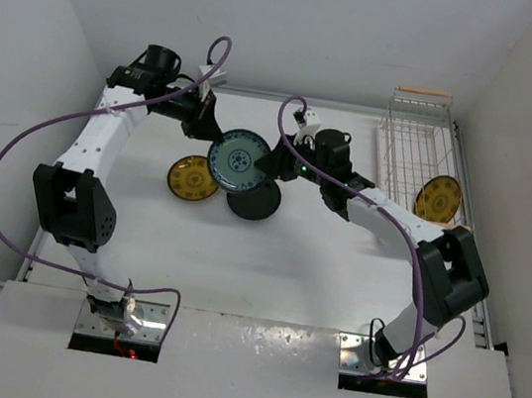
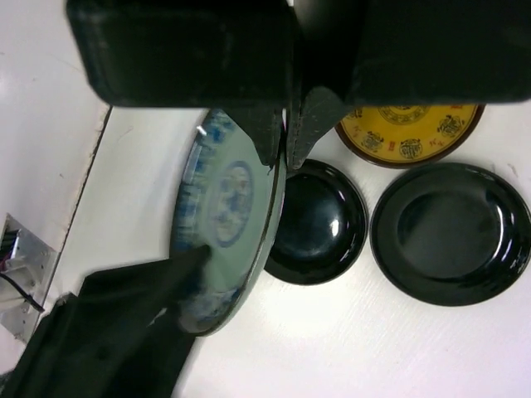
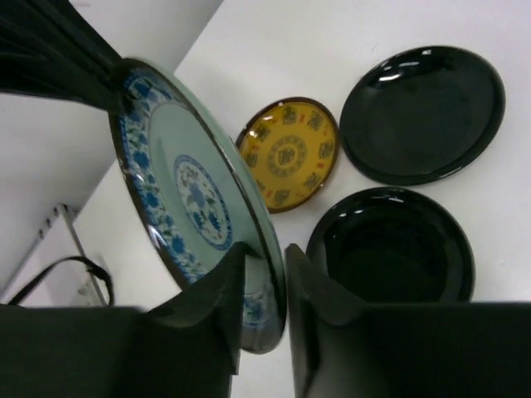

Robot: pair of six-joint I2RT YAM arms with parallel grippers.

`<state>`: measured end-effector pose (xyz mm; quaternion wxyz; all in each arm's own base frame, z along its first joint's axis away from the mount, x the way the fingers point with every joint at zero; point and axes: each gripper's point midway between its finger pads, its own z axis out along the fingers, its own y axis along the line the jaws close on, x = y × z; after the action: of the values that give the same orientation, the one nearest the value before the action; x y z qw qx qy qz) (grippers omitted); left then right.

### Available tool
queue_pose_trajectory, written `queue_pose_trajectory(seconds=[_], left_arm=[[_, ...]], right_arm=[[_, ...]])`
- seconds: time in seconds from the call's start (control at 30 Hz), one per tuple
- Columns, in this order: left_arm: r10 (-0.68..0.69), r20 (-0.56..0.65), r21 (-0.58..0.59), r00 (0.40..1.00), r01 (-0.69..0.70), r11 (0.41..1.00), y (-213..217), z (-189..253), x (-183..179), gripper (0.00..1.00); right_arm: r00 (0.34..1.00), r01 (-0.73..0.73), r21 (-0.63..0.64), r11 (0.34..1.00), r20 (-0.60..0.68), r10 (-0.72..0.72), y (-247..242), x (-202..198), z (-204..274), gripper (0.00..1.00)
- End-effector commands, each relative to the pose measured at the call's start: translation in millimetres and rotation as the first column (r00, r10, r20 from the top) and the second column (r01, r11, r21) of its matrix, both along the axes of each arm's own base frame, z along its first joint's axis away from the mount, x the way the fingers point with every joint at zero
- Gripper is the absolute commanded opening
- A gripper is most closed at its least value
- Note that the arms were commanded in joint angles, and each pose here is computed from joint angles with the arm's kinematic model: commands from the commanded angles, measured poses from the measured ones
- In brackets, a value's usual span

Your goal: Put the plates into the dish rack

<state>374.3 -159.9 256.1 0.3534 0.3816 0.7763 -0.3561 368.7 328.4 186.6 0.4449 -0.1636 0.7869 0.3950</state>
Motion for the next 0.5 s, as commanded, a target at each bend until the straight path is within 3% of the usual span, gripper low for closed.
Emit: queue_pose_trajectory(seconds=[0.0,0.07,0.1,0.2,0.23,0.33,0.43,0.47], left_arm=[[-0.038,0.013,-0.043,0.999,0.038,0.998,-11.5,11.4,-3.6,0.0],[0.026,0.011,0.002,1.0,-0.026,1.0,-4.3,6.4,6.3,0.02],[0.053,0.016,0.027,0.998,-0.054,0.998,-0.7,2.6,14.1,0.27],[0.193,0.003,0.142,0.981,-0.192,0.971,20.0,-14.3,33.1,0.83],[0.255,0.017,0.158,0.967,-0.254,0.954,26.0,-7.7,41.3,0.93],[0.426,0.073,0.266,0.902,-0.429,0.863,60.5,-14.5,65.6,0.99],[0.571,0.15,0.367,0.807,-0.581,0.726,99.7,-19.6,77.5,0.99],[0.617,0.19,0.412,0.764,-0.632,0.656,116.1,-24.8,83.1,0.99]], right_arm=[[0.998,-0.038,0.123,0.992,0.056,0.031,18.1,1.9,40.1,0.2],[0.997,-0.009,0.123,0.992,0.071,0.0,11.5,2.2,42.4,0.0],[0.995,0.017,0.122,0.992,0.095,-0.028,5.6,3.7,45.8,0.0],[0.982,0.092,0.089,0.992,0.155,-0.106,-17.7,6.8,55.7,0.0],[0.976,0.134,0.078,0.988,0.163,-0.145,-27.7,10.9,56.8,0.0],[0.918,0.326,-0.006,0.946,0.24,-0.315,-81.4,25.9,75.0,0.0],[0.868,0.439,-0.141,0.887,0.32,-0.379,-137.1,27.0,96.0,0.0],[0.816,0.532,-0.173,0.829,0.366,-0.447,-168.1,33.5,106.3,0.0]])
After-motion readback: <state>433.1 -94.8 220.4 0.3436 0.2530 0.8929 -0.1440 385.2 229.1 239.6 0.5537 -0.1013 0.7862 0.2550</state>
